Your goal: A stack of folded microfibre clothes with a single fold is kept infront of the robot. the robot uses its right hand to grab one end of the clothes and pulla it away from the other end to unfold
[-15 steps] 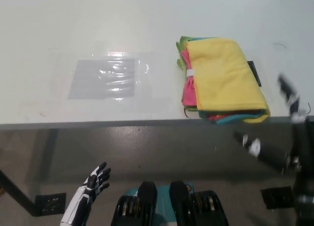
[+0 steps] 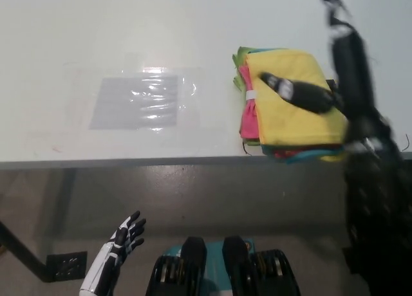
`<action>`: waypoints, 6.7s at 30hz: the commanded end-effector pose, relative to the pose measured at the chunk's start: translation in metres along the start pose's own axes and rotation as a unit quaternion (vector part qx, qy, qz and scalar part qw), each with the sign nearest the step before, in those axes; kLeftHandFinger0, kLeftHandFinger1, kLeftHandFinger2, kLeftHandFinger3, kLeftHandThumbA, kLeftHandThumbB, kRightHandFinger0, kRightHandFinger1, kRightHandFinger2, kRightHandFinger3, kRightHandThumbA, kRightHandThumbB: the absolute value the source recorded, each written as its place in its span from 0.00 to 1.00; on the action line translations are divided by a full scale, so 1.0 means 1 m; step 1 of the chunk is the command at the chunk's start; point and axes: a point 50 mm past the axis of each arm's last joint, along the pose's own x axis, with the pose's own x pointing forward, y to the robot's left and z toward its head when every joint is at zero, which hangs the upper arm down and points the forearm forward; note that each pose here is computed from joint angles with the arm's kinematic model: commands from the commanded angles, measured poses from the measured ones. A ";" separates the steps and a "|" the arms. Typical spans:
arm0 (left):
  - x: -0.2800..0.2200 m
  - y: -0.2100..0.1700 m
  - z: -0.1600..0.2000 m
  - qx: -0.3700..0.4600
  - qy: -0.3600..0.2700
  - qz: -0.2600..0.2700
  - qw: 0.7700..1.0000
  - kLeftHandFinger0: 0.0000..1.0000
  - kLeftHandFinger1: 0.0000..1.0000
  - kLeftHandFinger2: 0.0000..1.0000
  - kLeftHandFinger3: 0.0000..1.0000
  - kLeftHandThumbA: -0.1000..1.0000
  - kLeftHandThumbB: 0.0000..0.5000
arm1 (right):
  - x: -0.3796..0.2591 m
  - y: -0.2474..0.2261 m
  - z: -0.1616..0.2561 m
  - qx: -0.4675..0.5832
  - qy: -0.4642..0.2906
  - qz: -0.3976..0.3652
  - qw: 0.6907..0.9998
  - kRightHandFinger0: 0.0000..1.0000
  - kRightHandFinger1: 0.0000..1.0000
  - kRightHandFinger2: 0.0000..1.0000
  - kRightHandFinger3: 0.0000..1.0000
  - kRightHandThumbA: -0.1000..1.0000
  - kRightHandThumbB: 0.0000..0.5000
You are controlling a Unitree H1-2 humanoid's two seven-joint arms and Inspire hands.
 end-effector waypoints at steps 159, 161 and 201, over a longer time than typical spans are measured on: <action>0.005 0.012 0.006 0.106 -0.036 -0.042 0.993 1.00 1.00 1.00 1.00 0.94 0.58 | -0.202 -0.032 -0.029 0.159 -0.042 0.008 0.986 1.00 1.00 1.00 1.00 1.00 0.61; -0.004 0.009 0.003 0.103 -0.030 -0.040 0.993 1.00 1.00 1.00 1.00 0.97 0.63 | -0.215 -0.020 -0.042 0.166 0.001 0.023 0.986 1.00 1.00 1.00 1.00 1.00 0.64; -0.006 0.010 0.001 0.082 -0.034 -0.012 0.996 1.00 1.00 1.00 1.00 0.92 0.58 | -0.277 0.065 -0.136 0.210 0.228 0.198 0.930 1.00 1.00 1.00 1.00 1.00 0.66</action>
